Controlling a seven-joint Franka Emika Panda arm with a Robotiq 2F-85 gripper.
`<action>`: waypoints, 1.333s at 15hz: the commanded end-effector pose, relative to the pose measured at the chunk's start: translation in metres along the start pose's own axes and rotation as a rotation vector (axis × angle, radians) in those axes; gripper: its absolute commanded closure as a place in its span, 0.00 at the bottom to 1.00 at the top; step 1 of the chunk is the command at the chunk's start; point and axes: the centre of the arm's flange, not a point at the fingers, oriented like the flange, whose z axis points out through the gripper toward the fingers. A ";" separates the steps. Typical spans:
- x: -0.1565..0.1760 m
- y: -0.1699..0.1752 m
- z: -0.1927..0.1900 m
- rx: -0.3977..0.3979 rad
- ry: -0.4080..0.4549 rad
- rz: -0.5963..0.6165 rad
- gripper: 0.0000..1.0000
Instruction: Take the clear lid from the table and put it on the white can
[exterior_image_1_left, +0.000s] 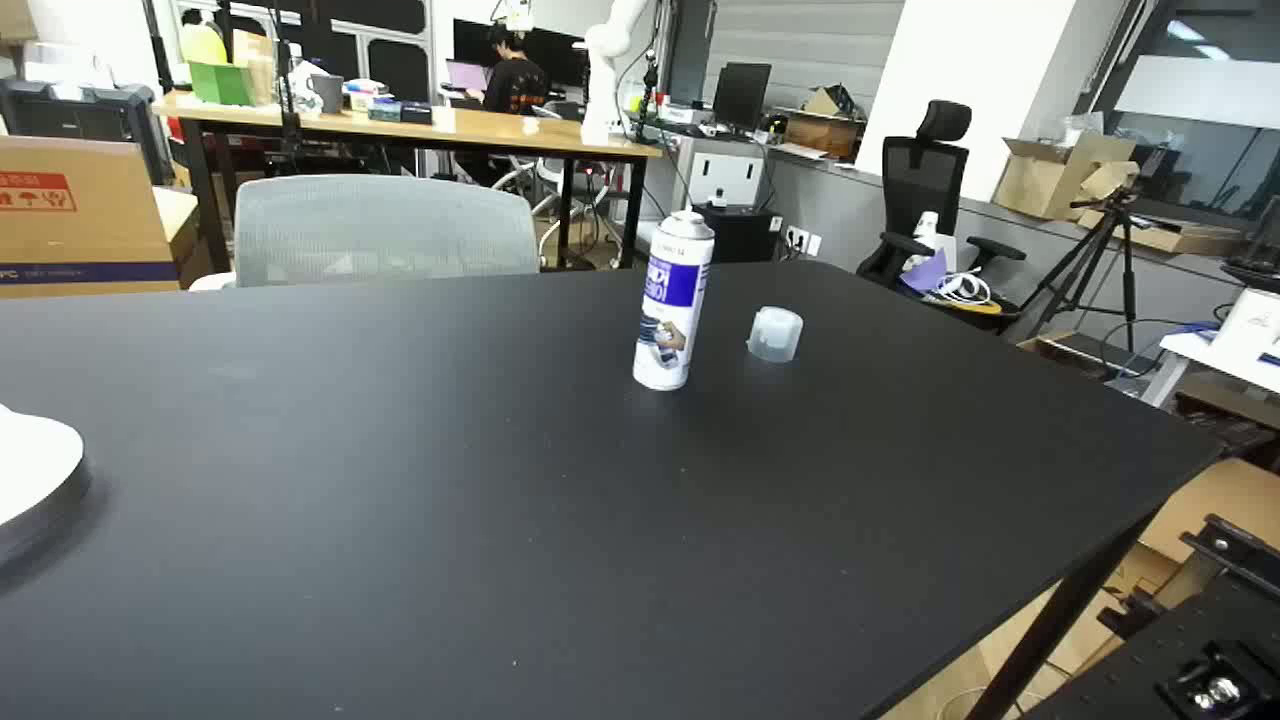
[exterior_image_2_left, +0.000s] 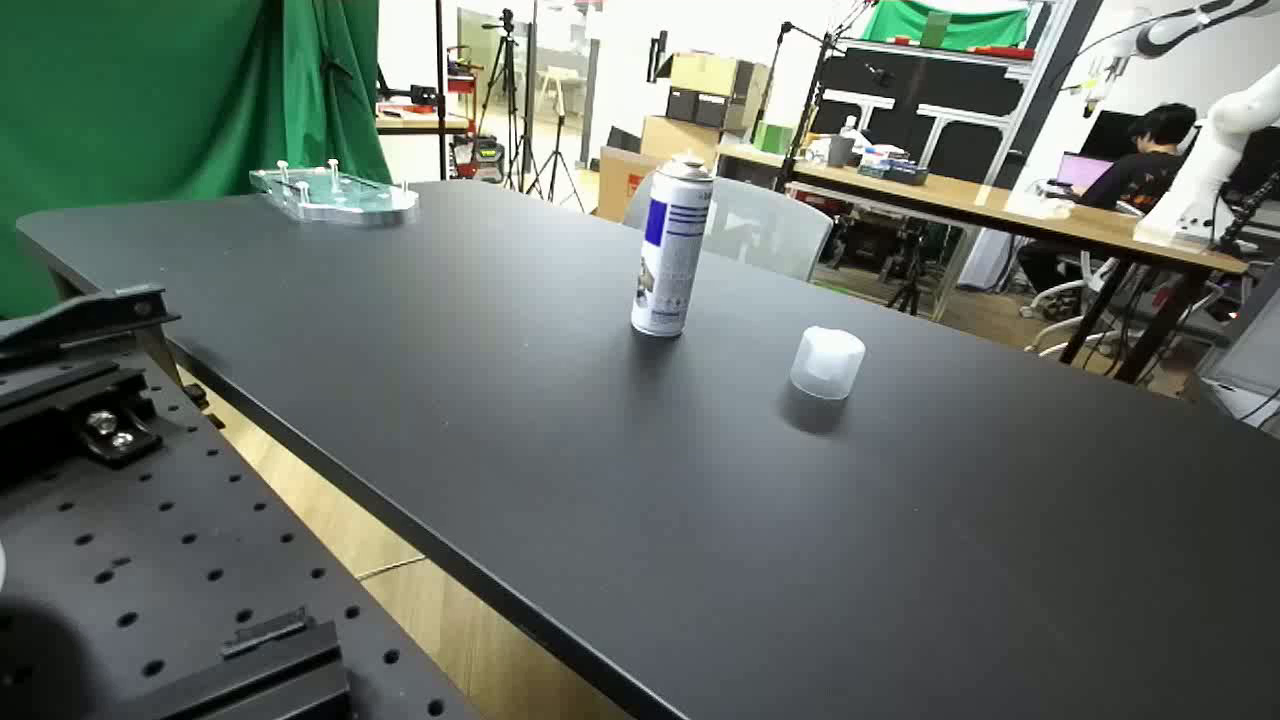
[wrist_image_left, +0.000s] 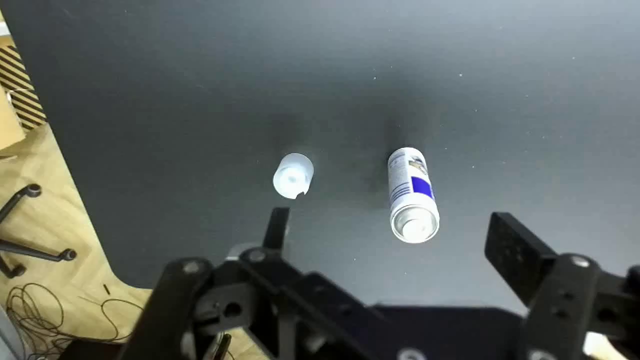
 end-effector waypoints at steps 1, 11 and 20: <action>0.000 0.000 0.000 0.000 -0.001 0.000 0.00; 0.000 0.000 0.000 0.000 0.000 0.000 0.00; 0.038 0.080 0.078 0.039 0.004 0.187 0.00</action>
